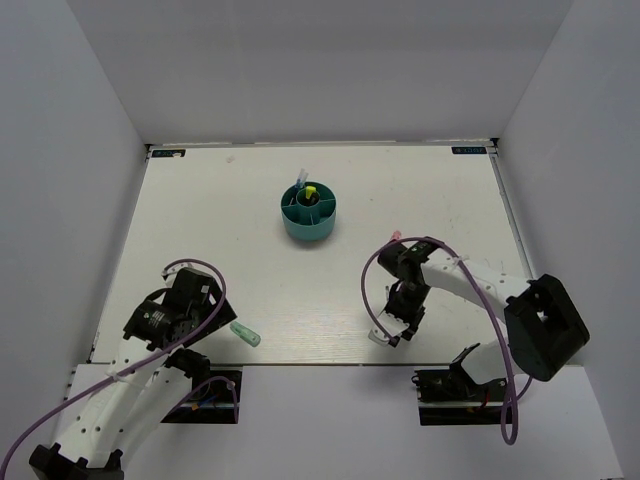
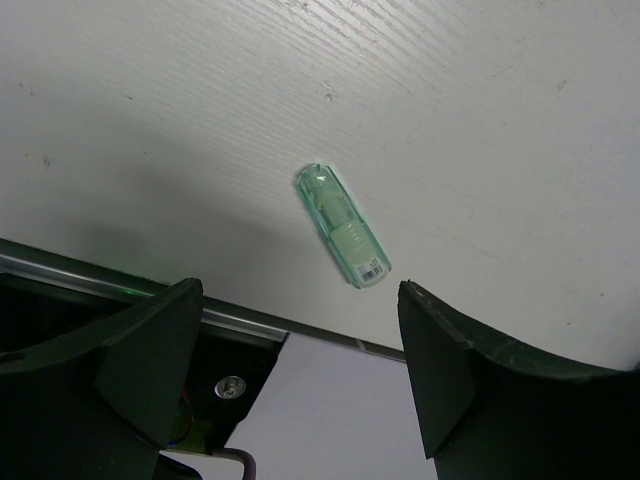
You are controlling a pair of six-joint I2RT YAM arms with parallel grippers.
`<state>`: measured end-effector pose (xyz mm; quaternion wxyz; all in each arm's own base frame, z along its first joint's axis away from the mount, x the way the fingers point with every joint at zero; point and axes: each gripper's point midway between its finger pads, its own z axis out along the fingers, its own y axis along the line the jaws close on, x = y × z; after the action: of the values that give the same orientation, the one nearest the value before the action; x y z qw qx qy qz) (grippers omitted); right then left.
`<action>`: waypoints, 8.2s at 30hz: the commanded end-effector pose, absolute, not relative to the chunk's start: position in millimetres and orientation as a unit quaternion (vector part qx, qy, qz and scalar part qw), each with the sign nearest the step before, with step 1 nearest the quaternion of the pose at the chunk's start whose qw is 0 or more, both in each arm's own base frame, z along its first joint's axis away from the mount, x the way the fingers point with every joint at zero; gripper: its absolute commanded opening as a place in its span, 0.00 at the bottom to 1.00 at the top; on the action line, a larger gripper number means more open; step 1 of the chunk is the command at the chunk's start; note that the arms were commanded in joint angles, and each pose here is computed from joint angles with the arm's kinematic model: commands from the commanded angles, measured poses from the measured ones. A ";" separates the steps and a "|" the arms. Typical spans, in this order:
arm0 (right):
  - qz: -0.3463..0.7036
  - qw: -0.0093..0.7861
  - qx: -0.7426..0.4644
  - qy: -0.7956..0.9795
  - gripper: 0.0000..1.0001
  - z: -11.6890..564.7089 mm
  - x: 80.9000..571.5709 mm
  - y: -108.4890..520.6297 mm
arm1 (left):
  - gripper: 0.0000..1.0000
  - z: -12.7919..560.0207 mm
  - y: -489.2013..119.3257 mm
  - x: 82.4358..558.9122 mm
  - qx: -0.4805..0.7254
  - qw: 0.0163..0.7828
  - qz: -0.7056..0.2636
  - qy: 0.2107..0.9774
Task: Sort the stationery into containers
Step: Pick up the pen from the center of the board, then place the pen in the storage box, then pick up the stationery from the corner of the board.
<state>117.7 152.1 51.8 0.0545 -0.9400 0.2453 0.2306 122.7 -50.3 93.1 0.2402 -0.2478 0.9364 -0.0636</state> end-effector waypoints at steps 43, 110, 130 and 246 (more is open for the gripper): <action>0.139 0.178 -0.973 0.051 0.46 11.4 160.4 191.5 | 0.89 89.5 -55.2 121.6 -0.251 0.238 -0.080 0.935; 0.353 0.445 -0.455 0.685 0.00 264.7 348.4 385.4 | 0.88 117.0 -68.7 146.5 -0.249 0.261 -0.108 0.926; 0.618 0.488 -0.352 0.506 0.00 281.8 411.3 440.7 | 0.88 121.9 -68.8 149.4 -0.248 0.261 -0.104 0.927; 0.303 0.381 -0.351 0.800 0.03 179.9 232.7 207.7 | 0.20 -1.5 -92.9 147.3 -0.512 0.068 -0.018 0.856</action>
<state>233.3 206.4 170.5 0.3627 -0.3513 0.8121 0.2924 142.0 -93.5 9.3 0.0615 -0.5084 0.8587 -0.0180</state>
